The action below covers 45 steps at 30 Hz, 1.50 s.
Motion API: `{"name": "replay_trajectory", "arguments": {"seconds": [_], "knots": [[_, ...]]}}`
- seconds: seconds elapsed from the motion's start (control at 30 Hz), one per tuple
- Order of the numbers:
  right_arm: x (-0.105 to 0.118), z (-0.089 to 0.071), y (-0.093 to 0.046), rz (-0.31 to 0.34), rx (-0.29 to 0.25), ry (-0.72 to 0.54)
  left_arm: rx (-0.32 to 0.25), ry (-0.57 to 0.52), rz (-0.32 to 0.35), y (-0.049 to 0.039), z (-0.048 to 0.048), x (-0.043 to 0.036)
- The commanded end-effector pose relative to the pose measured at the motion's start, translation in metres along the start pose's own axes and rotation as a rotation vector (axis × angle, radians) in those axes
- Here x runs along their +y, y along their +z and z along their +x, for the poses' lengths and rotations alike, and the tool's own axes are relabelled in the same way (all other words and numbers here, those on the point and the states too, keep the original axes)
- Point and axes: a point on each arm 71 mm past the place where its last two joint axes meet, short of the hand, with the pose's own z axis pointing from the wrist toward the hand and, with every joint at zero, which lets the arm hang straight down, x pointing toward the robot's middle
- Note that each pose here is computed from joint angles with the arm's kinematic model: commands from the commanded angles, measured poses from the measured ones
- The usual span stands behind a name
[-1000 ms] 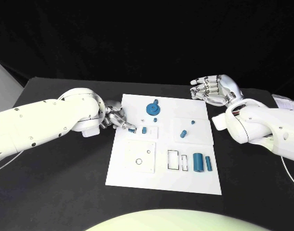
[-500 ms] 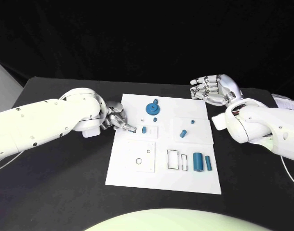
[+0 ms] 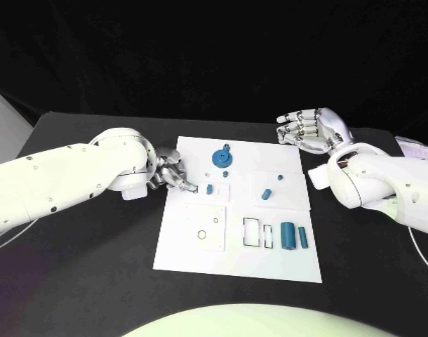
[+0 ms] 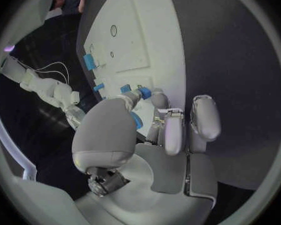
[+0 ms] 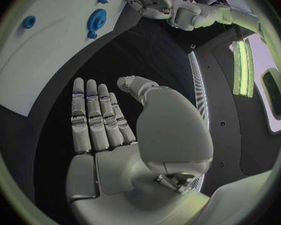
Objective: Assemble the parts on the task board
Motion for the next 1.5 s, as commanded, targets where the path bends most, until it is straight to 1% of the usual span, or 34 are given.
{"name": "replay_trajectory", "arguments": {"seconds": [0.03,0.2,0.5,1.03,1.23,1.5], "knots": [[0.001,0.002,0.000,-0.012,0.017,0.002,0.025,-0.004,0.002,0.0013,0.0031,-0.0004],[0.001,0.001,0.000,-0.011,0.018,0.002,0.029,-0.012,0.001,0.0019,0.0030,0.0003],[0.000,0.001,0.000,-0.009,0.021,0.003,0.057,-0.071,0.008,0.0022,0.0040,0.0025],[0.000,0.002,-0.001,-0.006,0.022,0.003,0.116,-0.263,0.048,-0.0011,0.0053,0.0075],[-0.001,0.002,-0.001,-0.004,0.023,0.004,0.121,-0.315,0.056,-0.0035,0.0044,0.0107],[-0.001,0.002,-0.001,-0.001,0.025,0.004,0.107,-0.366,0.064,-0.0069,0.0027,0.0139]]}}
